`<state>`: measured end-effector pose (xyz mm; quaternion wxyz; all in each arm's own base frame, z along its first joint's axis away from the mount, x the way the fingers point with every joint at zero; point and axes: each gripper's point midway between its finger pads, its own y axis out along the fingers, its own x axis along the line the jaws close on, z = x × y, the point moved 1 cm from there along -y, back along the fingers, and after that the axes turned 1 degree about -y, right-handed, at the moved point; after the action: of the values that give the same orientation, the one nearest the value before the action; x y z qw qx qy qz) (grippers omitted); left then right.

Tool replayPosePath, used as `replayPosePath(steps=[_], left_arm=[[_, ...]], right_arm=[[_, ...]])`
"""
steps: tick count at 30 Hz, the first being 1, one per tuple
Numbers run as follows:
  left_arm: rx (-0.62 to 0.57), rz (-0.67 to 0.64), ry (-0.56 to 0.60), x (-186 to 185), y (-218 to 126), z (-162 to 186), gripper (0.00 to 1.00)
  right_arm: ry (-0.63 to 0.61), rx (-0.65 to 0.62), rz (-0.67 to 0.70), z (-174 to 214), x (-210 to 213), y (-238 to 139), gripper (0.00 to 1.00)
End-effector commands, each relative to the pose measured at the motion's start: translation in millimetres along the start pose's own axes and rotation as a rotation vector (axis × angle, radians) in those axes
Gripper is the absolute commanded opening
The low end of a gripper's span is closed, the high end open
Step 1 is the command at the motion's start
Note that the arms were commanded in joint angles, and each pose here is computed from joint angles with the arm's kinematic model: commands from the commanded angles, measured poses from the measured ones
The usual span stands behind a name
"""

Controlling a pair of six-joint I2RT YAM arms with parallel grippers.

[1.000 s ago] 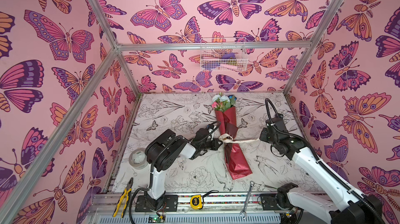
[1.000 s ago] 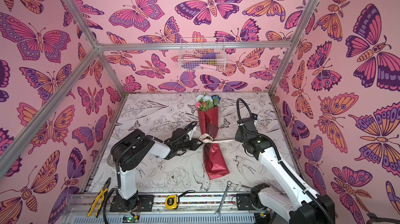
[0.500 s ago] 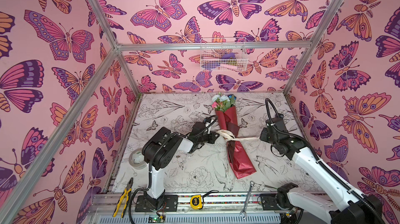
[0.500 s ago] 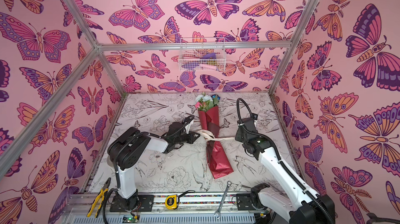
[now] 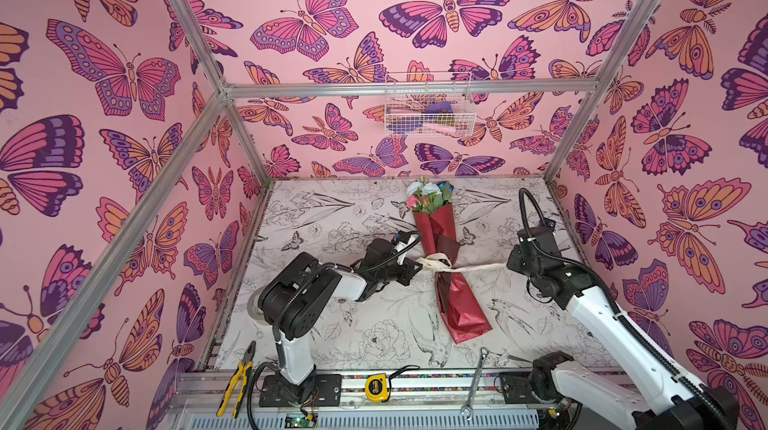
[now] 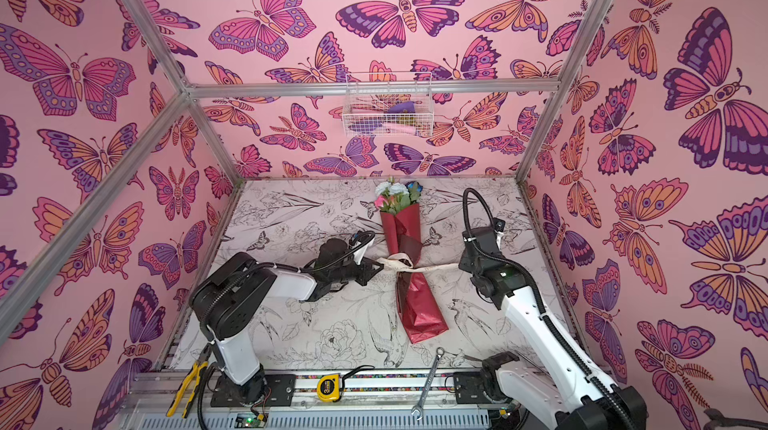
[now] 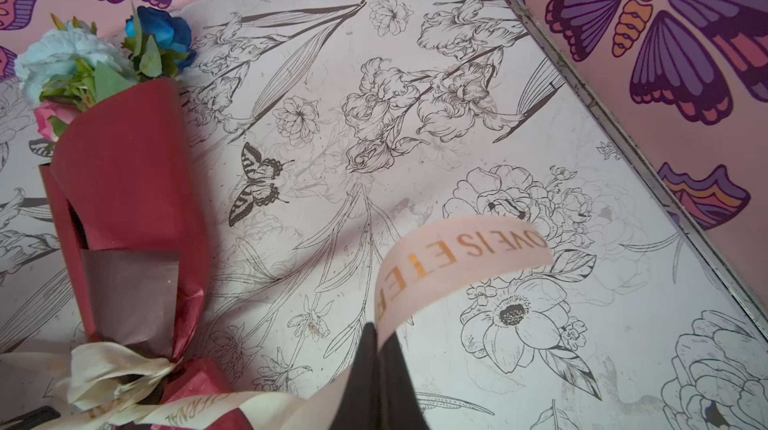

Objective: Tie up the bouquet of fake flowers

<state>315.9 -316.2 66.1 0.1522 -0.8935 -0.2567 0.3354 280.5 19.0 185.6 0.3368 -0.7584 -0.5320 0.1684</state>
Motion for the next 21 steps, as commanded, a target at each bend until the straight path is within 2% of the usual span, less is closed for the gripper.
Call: replayPosePath(steps=[1,14,21], left_arm=[[0.018,0.043,0.052,-15.3,-6.8,6.6,0.0],[0.121,0.024,0.157,-22.8,-13.8,41.2,0.0],[0.213,-0.022,0.285,-21.6,-11.7,64.5,0.04]], right_arm=[[-0.017,-0.005,0.05,0.0,-12.8,-4.2,0.0],[-0.033,-0.003,0.156,3.5,-41.2,-2.9,0.0],[-0.033,0.048,0.154,21.5,-40.9,9.9,0.0]])
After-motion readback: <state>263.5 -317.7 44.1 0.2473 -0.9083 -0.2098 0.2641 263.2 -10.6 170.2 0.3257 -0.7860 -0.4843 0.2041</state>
